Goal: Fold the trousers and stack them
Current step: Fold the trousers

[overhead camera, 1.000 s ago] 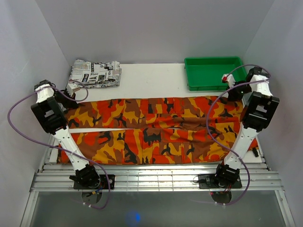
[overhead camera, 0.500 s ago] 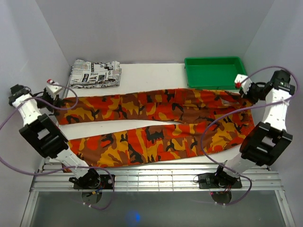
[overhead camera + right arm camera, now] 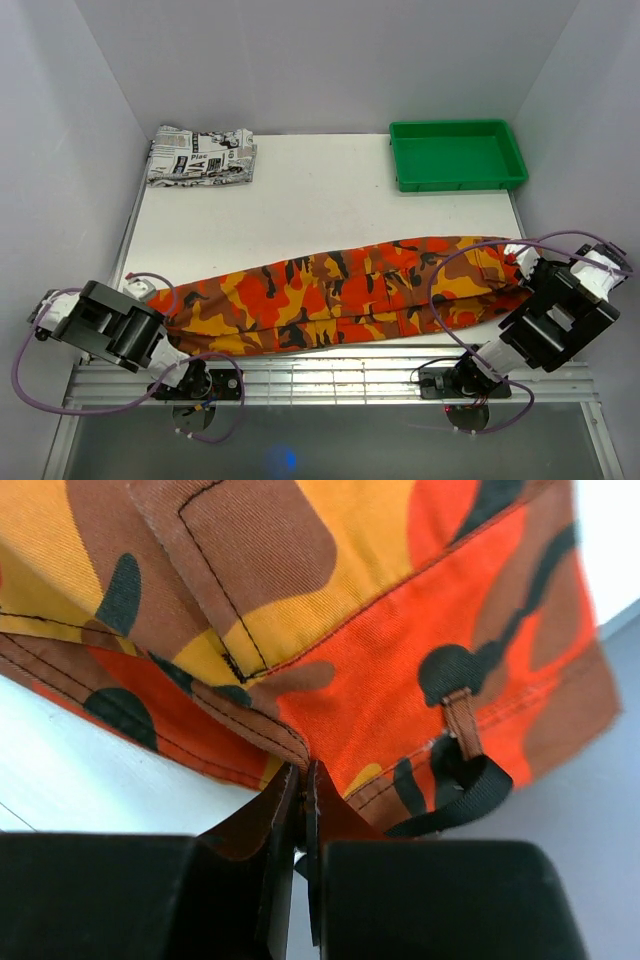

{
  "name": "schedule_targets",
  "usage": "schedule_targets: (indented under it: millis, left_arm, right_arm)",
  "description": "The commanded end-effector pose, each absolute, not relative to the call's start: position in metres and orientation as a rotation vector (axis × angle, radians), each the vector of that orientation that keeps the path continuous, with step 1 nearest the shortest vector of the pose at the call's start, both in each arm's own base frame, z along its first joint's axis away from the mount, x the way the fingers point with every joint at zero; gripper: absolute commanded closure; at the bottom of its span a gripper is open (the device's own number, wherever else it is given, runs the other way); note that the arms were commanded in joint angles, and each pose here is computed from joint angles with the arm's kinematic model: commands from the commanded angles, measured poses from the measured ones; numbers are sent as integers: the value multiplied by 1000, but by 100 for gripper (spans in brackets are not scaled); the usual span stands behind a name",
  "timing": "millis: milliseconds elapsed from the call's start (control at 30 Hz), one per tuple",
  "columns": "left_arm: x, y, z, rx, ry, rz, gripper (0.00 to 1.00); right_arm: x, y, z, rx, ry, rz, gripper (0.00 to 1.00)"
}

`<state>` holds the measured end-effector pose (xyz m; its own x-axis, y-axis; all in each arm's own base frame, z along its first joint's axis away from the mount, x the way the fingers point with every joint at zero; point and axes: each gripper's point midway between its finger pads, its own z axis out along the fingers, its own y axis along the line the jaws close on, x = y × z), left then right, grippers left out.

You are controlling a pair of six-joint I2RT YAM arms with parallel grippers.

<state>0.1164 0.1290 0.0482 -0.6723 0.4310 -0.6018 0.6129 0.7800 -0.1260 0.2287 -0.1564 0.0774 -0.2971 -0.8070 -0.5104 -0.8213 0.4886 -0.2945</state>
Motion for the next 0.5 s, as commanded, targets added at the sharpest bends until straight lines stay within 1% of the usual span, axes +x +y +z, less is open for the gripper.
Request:
schedule_targets:
  millis: [0, 67, 167, 200, 233, 267, 300, 333, 367, 467]
  left_arm:
    - [104, 151, 23, 1093, 2461, -309, 100]
    - [102, 153, 8, 1073, 2560, -310, 100]
    - [124, 177, -1, 1051, 2626, -207, 100]
    - [130, 178, -5, 957, 2665, -231, 100]
    - [143, 181, -5, 953, 2665, -218, 100]
    - [163, 200, 1, 925, 2657, -134, 100]
    - [176, 205, 3, 888, 2653, -120, 100]
    - [189, 201, -3, 828, 2676, -162, 100]
    - [211, 216, 8, 808, 2661, -103, 100]
    - [254, 221, 16, 742, 2630, -102, 100]
  right_arm:
    - [235, -175, 61, -1679, 1980, -143, 92]
    - [233, -166, 51, -1689, 2003, -102, 92]
    - [239, -159, 47, -1657, 2042, -65, 92]
    - [242, -155, 45, -1655, 2046, -43, 92]
    - [244, -153, 44, -1644, 2057, -29, 92]
    - [247, -154, 46, -1615, 2087, -24, 92]
    - [248, -153, 43, -1606, 2101, -5, 92]
    - [252, -148, 43, -1607, 2102, 8, 92]
    - [255, -147, 43, -1596, 2111, 19, 92]
    - [265, -138, 49, -1553, 2126, 57, 92]
